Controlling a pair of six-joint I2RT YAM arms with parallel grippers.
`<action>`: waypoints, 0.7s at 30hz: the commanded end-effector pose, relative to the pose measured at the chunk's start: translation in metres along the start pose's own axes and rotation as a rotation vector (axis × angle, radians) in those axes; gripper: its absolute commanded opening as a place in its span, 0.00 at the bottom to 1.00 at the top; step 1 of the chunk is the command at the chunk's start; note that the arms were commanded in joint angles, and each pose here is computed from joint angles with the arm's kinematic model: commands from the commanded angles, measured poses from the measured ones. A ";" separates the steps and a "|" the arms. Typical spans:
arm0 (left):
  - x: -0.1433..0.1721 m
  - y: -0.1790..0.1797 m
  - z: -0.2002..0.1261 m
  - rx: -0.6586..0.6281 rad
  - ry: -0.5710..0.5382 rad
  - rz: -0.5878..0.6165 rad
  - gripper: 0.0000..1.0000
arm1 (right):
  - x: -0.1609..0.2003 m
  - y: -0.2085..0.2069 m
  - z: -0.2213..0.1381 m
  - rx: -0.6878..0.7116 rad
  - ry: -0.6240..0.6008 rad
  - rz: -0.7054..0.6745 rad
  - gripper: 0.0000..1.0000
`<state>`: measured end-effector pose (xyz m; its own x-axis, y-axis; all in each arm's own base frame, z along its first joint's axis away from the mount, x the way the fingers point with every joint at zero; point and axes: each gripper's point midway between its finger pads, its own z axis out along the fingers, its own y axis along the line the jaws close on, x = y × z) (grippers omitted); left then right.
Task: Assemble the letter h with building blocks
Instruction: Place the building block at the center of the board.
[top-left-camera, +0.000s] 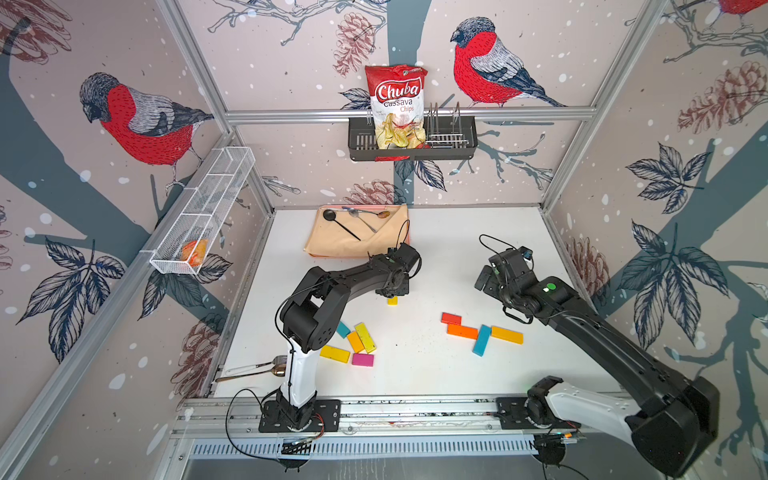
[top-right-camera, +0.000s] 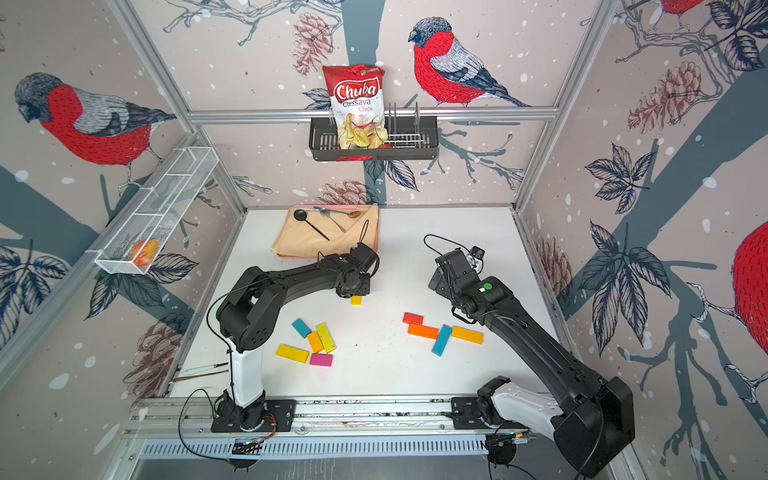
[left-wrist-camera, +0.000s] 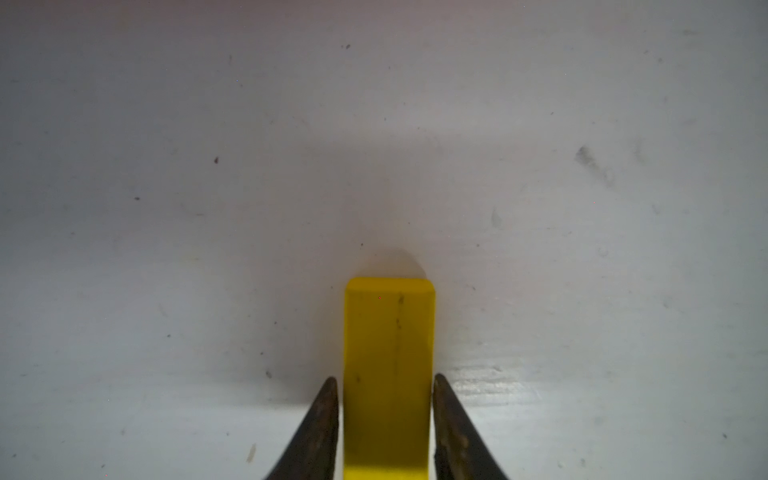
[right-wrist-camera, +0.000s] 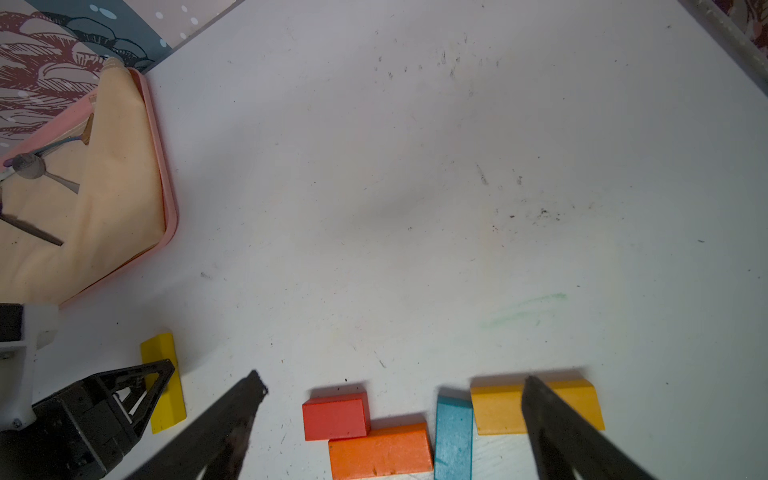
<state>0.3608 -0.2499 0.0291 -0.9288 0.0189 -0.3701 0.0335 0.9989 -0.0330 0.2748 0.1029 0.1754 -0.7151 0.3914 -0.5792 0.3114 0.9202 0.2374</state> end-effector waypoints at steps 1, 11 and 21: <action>-0.003 -0.003 -0.007 0.015 -0.010 -0.010 0.43 | -0.001 -0.002 -0.001 0.013 0.000 -0.018 0.99; -0.020 0.007 -0.044 -0.005 -0.083 -0.030 0.50 | 0.004 -0.016 0.013 0.211 0.047 -0.035 1.00; 0.020 0.133 -0.117 -0.187 -0.183 -0.273 0.57 | -0.004 0.022 -0.009 0.075 -0.079 -0.121 1.00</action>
<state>0.3281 -0.1535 0.1358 -0.8117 -0.1691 -0.5591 -0.1752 0.9836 -0.0431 0.2784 0.1159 0.1820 -0.7259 0.2793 -0.6286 0.3233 0.9451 0.0466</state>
